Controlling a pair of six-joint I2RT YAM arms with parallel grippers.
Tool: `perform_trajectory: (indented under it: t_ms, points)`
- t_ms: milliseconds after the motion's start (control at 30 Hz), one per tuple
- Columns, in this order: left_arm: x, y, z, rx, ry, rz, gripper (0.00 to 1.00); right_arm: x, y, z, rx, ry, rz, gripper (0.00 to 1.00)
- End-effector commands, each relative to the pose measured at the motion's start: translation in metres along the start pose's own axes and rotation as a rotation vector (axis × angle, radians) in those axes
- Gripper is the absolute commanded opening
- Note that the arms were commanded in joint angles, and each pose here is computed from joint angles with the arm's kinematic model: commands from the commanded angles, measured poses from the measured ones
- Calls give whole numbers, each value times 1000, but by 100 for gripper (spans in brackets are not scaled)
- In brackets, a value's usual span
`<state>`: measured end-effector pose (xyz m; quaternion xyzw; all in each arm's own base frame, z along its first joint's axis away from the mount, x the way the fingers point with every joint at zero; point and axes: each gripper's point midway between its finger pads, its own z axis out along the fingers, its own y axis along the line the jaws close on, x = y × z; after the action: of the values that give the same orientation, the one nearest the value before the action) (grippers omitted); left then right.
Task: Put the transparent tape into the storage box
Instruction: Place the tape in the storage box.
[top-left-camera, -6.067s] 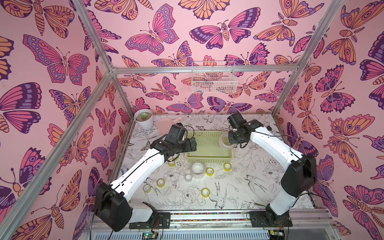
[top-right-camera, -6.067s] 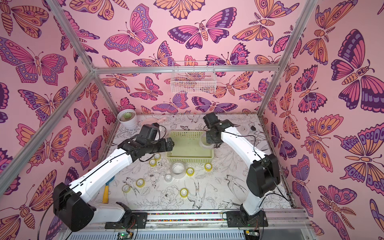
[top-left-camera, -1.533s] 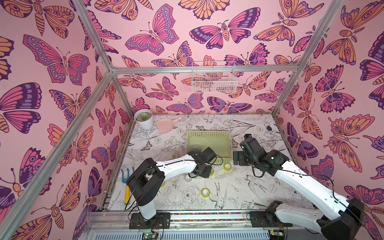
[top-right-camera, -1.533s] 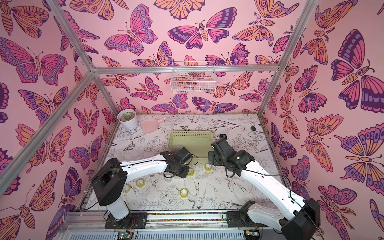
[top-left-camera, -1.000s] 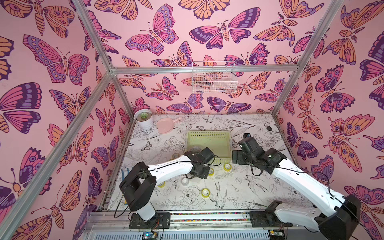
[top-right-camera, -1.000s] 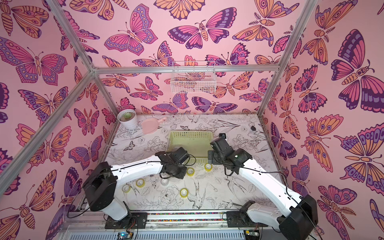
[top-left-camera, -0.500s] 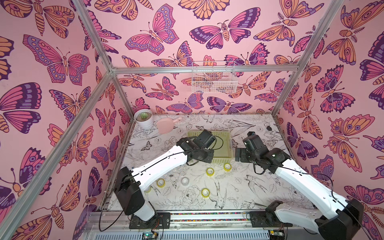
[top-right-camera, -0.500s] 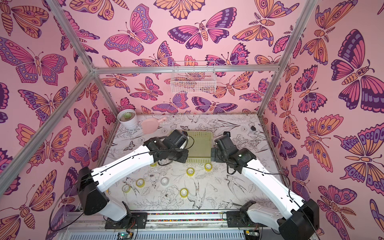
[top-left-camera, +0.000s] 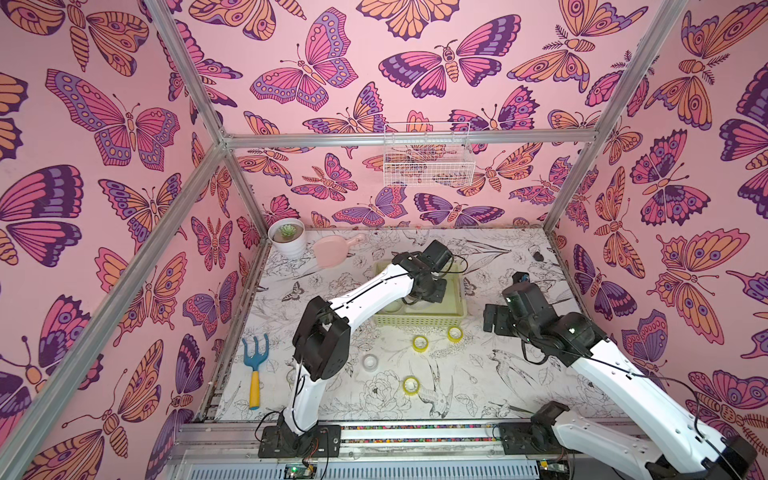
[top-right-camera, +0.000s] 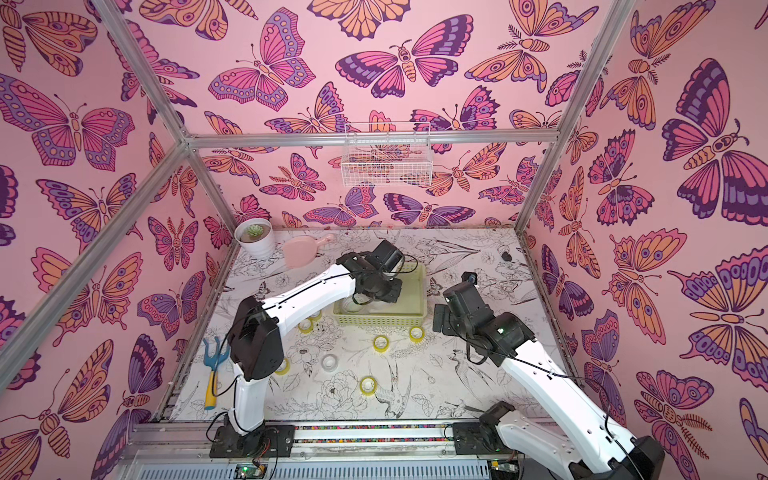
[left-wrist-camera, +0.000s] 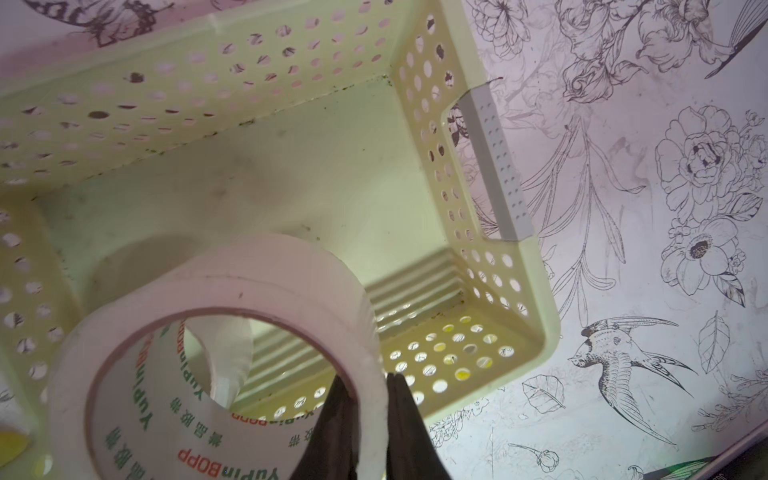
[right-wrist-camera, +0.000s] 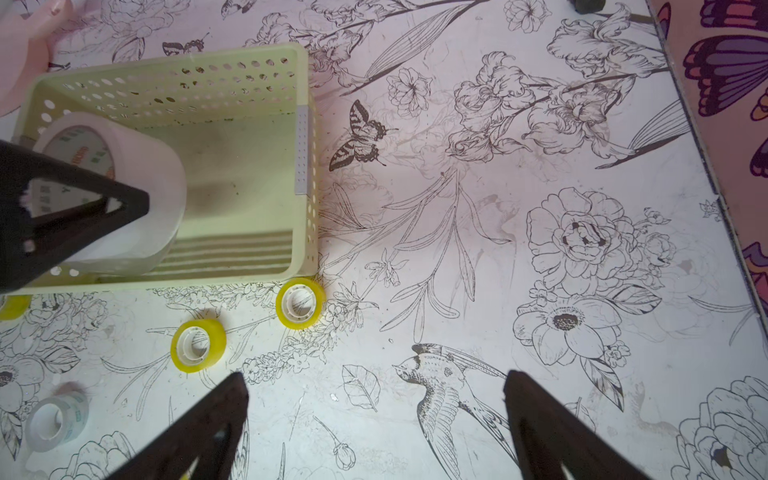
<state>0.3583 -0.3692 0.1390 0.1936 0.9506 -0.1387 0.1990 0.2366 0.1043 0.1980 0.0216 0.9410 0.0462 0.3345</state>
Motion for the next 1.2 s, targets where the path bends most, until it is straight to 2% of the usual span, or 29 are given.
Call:
perform_trajectory:
  t_ms: [0,400,833,900,1000,1167]
  points:
    - [-8,-13,12,64,13,20,2,7,-15,-4,54,12,23,99]
    - [8,-50,61,154,104,36,2,12,-20,-4,66,14,29,99]
    - [23,-68,85,190,155,46,7,13,-17,1,60,21,28,99]
    - [25,-68,85,188,159,45,12,13,-17,0,59,18,29,99]
    - [24,-67,81,184,152,46,27,13,-17,1,57,21,29,99]
    - [14,-66,62,176,110,52,41,11,-14,1,48,17,29,99]
